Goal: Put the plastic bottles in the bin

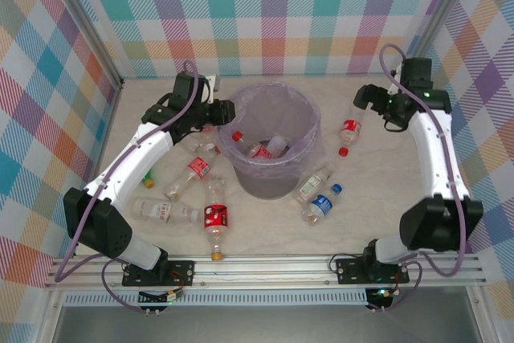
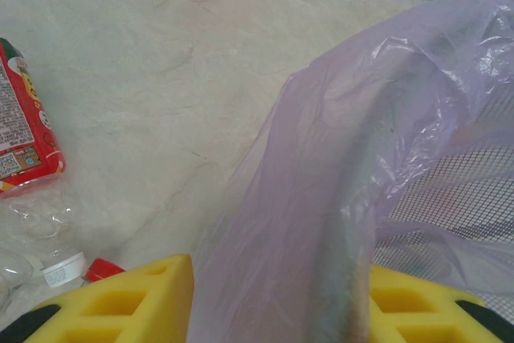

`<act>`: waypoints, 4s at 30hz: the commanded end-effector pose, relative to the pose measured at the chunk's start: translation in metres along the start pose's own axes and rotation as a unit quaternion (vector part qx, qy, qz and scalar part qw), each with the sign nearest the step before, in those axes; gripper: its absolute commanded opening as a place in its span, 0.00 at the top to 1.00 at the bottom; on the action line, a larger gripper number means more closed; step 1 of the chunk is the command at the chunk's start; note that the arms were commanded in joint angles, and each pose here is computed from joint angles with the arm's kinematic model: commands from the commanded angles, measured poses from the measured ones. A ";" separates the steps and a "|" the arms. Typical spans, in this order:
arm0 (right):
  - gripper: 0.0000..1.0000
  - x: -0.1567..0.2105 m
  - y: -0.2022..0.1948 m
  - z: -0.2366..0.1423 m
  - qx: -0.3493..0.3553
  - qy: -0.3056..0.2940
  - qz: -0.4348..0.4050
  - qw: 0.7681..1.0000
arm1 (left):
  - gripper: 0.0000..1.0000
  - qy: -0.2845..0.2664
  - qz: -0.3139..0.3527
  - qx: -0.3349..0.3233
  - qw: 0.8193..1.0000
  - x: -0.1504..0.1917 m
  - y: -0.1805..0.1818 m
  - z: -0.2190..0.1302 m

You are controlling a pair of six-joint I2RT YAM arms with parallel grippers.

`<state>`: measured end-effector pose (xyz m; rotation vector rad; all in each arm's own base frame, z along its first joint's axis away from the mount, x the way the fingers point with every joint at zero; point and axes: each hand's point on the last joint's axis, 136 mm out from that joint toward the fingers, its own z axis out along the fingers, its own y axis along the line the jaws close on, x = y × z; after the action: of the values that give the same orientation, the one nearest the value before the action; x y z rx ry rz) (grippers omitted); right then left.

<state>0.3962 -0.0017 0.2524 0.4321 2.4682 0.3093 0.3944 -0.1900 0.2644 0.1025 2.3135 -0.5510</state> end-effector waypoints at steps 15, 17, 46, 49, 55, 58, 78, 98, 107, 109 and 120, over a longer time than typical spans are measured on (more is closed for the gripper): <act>0.01 -0.036 -0.010 0.136 0.005 0.028 0.060 0.998 | 0.57 0.036 0.002 -0.044 0.998 0.024 0.023 0.007; 0.01 -0.035 -0.013 0.153 0.012 0.044 0.063 0.997 | 0.57 0.036 0.000 -0.039 0.999 0.024 0.021 0.007; 0.37 -0.013 -0.059 0.223 0.077 0.105 0.074 0.989 | 0.57 0.032 -0.005 -0.022 0.999 0.023 0.014 0.003; 0.40 -0.019 -0.061 0.208 0.073 0.090 0.075 0.990 | 0.57 0.035 -0.006 -0.020 0.999 0.024 0.014 0.004; 0.42 -0.036 -0.054 0.162 0.060 0.048 0.056 0.995 | 0.57 0.033 -0.005 -0.022 0.999 0.023 0.014 0.002; 0.44 -0.044 -0.040 0.125 0.036 0.015 0.047 0.998 | 0.57 0.034 -0.006 -0.021 0.999 0.024 0.014 0.003; 0.58 -0.037 0.174 -0.187 -0.266 -0.253 -0.128 0.921 | 0.57 0.047 -0.006 -0.022 0.999 0.031 0.012 0.012; 0.57 0.095 0.315 -0.075 -0.357 -0.070 -0.275 0.890 | 0.60 0.050 -0.005 -0.029 0.998 0.036 0.012 0.016; 0.50 0.131 0.299 -0.007 -0.332 -0.029 -0.284 0.899 | 0.60 0.049 -0.001 -0.034 0.998 0.037 0.011 0.017; 0.45 0.135 0.295 0.000 -0.325 -0.025 -0.284 0.902 | 0.60 0.050 0.000 -0.036 0.998 0.038 0.012 0.018; 0.18 0.134 0.291 -0.005 -0.311 -0.019 -0.303 0.901 | 0.60 0.054 0.000 -0.040 0.998 0.039 0.013 0.020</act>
<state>0.3564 0.3139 0.2534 -0.5558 2.2246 0.7639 0.3916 -0.1972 0.2666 0.0956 2.2928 -0.5582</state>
